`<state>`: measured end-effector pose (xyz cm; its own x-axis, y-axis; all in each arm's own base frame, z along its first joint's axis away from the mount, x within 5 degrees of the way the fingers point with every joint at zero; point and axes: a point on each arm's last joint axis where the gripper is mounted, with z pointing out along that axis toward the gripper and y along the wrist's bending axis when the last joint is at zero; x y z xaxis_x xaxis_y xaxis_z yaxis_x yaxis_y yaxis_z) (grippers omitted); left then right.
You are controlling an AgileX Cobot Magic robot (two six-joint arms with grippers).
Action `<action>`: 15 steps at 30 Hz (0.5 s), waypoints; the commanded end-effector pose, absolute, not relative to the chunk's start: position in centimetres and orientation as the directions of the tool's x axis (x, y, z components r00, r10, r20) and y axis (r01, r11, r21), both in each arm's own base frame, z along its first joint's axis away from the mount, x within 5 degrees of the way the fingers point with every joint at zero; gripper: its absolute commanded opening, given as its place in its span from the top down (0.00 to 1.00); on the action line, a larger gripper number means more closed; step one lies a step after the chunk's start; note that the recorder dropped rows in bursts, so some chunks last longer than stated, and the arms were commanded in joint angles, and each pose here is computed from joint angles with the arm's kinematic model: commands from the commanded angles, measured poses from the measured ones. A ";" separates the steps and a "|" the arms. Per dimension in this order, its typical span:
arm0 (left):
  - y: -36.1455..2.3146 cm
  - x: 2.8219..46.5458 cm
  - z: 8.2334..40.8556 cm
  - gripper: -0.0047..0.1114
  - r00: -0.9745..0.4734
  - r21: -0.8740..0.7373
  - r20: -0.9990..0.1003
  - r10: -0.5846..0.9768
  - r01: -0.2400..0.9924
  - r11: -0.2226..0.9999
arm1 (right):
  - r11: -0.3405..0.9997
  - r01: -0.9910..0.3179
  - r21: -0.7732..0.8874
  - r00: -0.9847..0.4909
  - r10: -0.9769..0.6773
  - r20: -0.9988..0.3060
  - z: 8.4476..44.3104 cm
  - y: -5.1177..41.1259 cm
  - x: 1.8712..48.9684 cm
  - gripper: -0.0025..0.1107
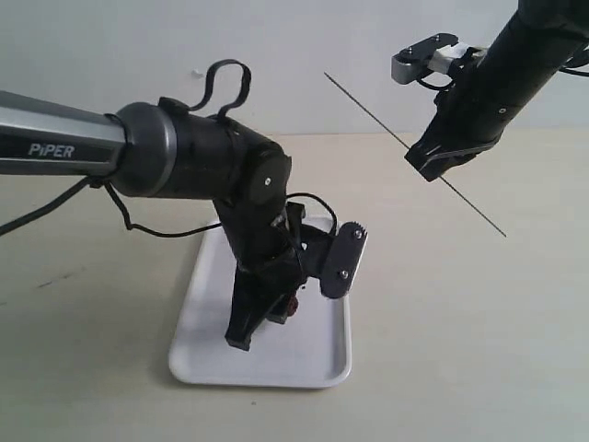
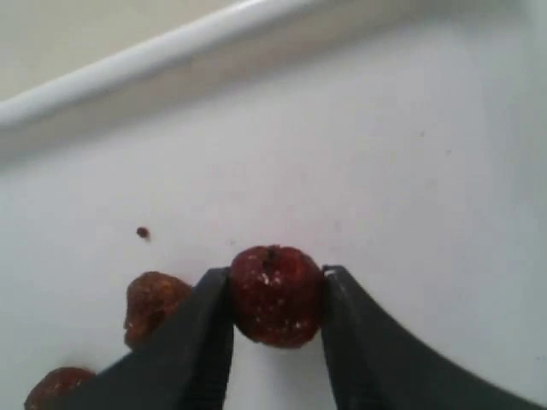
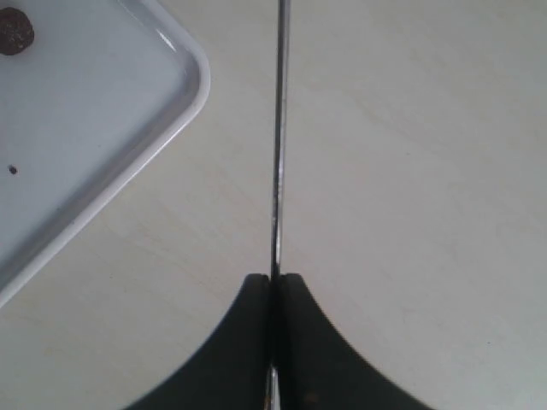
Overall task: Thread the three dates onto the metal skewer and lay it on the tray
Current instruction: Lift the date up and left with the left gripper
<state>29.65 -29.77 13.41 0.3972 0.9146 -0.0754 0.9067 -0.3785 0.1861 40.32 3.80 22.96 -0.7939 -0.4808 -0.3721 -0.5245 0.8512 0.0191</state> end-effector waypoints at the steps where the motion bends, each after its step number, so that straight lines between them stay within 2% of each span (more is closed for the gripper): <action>1: -29.1 30.2 15.9 0.66 0.316 0.205 -0.161 0.935 0.937 -0.281 | 0.850 -0.526 0.016 -0.787 -0.480 -0.387 23.3 3.7 40.3 0.98; 5: -27.7 31.2 18.0 0.66 0.231 0.212 -0.251 0.940 0.961 -0.179 | 0.850 -0.526 0.017 -0.788 -0.480 -0.385 23.2 3.7 40.3 0.98; 10: -24.9 33.7 20.6 0.66 0.077 0.176 -0.483 0.872 0.984 0.011 | 0.852 -0.523 0.019 -0.790 -0.477 -0.385 22.8 3.7 40.5 0.98; 15: -21.1 37.2 23.2 0.66 -0.218 -0.009 -0.760 0.613 0.946 0.324 | 0.877 -0.478 0.046 -0.794 -0.409 -0.450 22.0 4.1 41.6 0.98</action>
<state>35.50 -22.75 21.33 -0.0767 0.7859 -0.6135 0.9829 0.1630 0.0859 40.89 3.91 22.29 -0.7946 -0.4613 -0.3948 -0.5107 0.8595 0.0236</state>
